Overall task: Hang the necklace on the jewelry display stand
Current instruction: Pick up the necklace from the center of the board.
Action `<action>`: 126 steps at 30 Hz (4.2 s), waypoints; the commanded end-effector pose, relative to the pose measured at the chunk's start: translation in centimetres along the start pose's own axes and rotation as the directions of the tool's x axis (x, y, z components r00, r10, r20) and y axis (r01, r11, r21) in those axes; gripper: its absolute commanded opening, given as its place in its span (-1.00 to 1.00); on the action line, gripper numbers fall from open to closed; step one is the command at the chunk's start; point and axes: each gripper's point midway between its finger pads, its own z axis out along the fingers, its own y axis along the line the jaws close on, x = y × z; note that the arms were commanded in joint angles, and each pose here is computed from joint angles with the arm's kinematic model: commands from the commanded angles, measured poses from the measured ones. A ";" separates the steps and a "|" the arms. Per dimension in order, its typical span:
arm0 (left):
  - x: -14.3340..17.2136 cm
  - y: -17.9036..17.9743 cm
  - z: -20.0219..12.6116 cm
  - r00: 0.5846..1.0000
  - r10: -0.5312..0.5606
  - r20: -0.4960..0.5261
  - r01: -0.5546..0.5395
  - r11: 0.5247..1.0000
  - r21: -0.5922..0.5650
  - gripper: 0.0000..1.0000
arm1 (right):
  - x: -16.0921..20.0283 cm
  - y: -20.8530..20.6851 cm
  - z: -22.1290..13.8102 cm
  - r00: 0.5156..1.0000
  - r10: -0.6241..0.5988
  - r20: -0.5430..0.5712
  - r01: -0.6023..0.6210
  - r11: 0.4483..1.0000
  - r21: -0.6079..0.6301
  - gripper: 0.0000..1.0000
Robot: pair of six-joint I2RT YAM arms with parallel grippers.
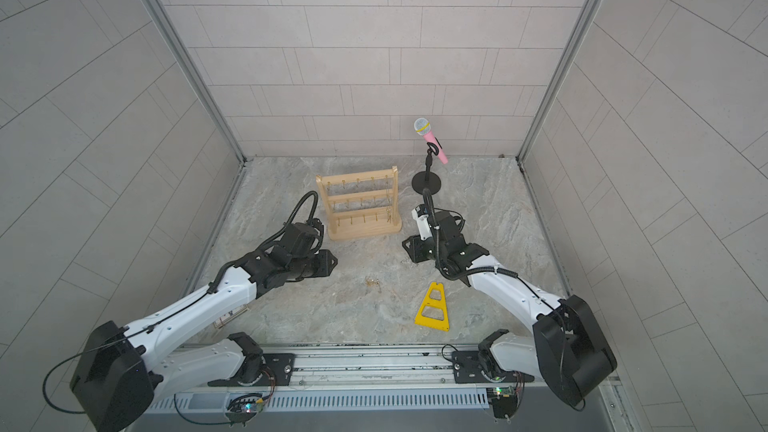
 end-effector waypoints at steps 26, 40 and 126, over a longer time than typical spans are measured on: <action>0.3 4.4 -1.3 0.984 -0.177 0.017 0.177 0.984 -0.029 -0.41 | 10.5 5.6 6.9 0.906 -0.246 -0.345 0.268 0.963 0.018 -0.15; -0.1 4.6 -1.7 0.985 -0.167 0.047 0.169 0.985 -0.027 -0.41 | 12.7 4.7 8.8 0.853 -0.290 -0.434 0.351 0.934 0.065 -0.22; -1.3 0.8 -1.9 0.997 -0.073 0.028 0.071 0.996 0.061 -0.40 | 8.6 9.3 5.8 0.791 -0.481 -0.378 0.483 0.870 -0.095 -0.53</action>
